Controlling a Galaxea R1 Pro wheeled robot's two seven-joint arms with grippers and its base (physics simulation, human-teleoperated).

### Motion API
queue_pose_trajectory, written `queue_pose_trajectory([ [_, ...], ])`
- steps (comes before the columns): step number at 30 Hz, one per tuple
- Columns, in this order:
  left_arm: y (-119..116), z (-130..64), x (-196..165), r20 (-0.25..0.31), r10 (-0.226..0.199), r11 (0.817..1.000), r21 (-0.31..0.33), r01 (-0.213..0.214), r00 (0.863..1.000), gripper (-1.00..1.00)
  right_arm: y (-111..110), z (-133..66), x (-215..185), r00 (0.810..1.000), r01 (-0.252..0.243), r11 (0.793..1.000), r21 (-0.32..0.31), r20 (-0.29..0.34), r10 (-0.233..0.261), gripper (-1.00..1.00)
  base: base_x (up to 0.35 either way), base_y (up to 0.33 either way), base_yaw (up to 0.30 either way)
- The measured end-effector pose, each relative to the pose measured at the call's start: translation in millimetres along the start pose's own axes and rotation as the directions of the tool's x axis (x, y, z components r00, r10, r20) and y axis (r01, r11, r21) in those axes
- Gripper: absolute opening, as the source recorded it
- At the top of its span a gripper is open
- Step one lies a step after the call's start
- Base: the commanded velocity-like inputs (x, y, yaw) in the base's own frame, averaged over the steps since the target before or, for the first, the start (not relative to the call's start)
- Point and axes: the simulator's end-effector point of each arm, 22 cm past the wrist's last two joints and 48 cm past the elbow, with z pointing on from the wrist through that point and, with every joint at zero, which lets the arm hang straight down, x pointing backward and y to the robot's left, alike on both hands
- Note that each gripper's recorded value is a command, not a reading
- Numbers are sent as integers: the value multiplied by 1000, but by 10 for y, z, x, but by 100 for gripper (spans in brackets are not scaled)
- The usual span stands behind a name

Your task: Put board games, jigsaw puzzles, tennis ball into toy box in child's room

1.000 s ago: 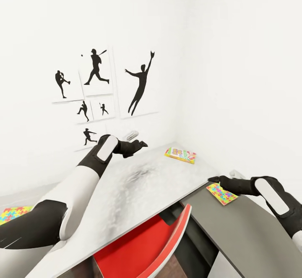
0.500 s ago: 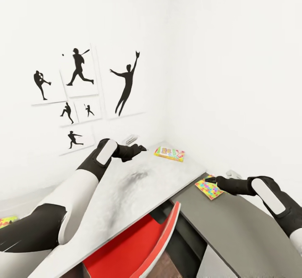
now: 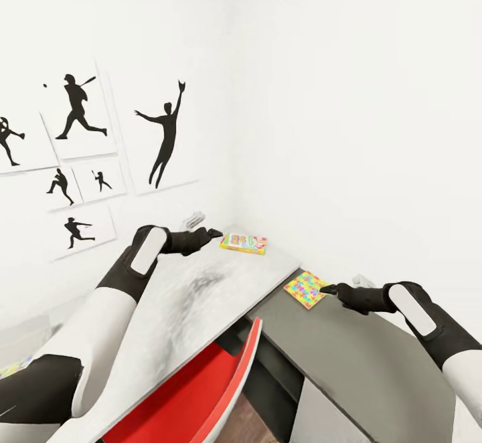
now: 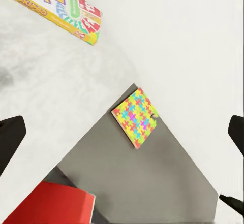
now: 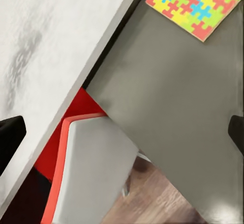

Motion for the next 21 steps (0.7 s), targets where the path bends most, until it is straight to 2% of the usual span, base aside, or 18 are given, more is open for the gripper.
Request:
queue_pose_trajectory([
  [7, -94, -364, -19, 52, 60, 993, 94, -65, 997, 100, -20, 35, 20, 1000, -2, 1000, 9, -7, 2, 100, 0, 0, -293],
  [13, -199, -490, -13, 66, 91, 988, 120, -99, 994, 100, -5, 51, 33, 1000, -2, 1000, 7, -10, 2, 100, 0, 0, -293],
  [16, -173, -544, 13, 66, 99, 987, 120, -106, 993, 100, 8, 54, 34, 1000, 0, 1000, 6, -10, 0, 100, 0, 0, -293],
  [21, -39, -619, -27, 76, 86, 990, 107, -94, 993, 100, 16, 56, 37, 1000, 2, 1000, 5, -11, -2, 100, 0, 0, -293],
])
